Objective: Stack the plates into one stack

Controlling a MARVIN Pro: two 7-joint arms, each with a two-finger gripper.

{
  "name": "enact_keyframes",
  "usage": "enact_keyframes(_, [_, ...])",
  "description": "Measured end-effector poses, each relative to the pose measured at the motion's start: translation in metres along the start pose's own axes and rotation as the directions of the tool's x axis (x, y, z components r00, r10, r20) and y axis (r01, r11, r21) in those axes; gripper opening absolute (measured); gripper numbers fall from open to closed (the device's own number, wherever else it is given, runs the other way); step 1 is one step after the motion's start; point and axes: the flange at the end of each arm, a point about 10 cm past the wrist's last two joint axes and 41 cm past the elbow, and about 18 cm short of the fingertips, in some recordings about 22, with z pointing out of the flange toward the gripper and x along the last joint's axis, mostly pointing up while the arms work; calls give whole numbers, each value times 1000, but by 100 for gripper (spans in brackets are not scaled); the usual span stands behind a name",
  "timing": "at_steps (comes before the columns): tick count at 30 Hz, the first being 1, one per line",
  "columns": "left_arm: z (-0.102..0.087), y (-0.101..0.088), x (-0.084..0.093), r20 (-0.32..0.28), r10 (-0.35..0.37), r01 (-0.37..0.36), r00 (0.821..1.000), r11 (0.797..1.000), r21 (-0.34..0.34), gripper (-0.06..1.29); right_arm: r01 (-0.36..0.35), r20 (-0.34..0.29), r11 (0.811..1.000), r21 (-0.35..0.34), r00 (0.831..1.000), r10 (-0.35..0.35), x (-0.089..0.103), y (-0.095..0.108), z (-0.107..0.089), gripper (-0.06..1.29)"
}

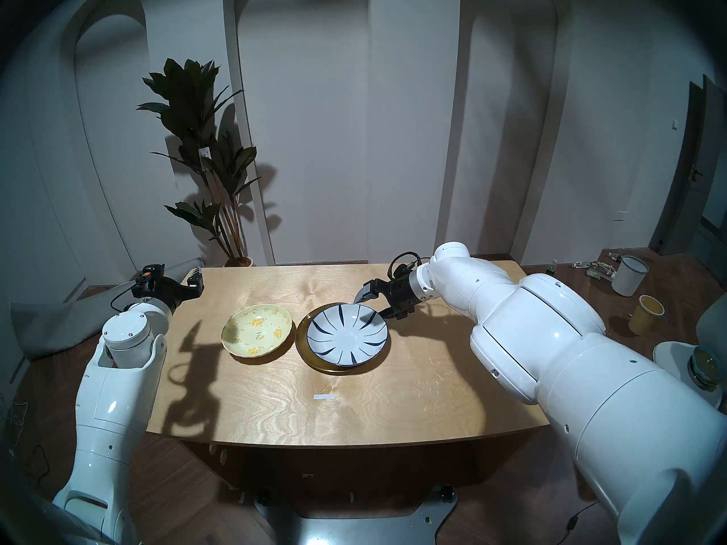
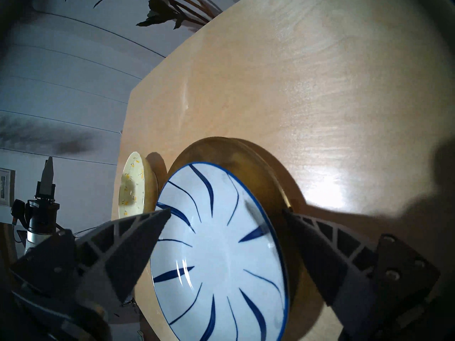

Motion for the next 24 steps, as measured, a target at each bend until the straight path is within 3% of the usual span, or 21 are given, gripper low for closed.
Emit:
enact_keyframes(6, [-2,11,6,-15,12,-12,1000,999,-49,125,54,-13,998,-27,998,-54,16,-4,-23,120])
enact_keyframes(13, [-9,19,9,-24,60,-62,998,989,-135,125,81,-35,996,25,996,-80,25,-3,-48,120])
enact_keyframes(24, [-9,-7,16,-26,137,-140,990,978,-157,125,92,-140,994,58,987,-83,34,19,-90,120])
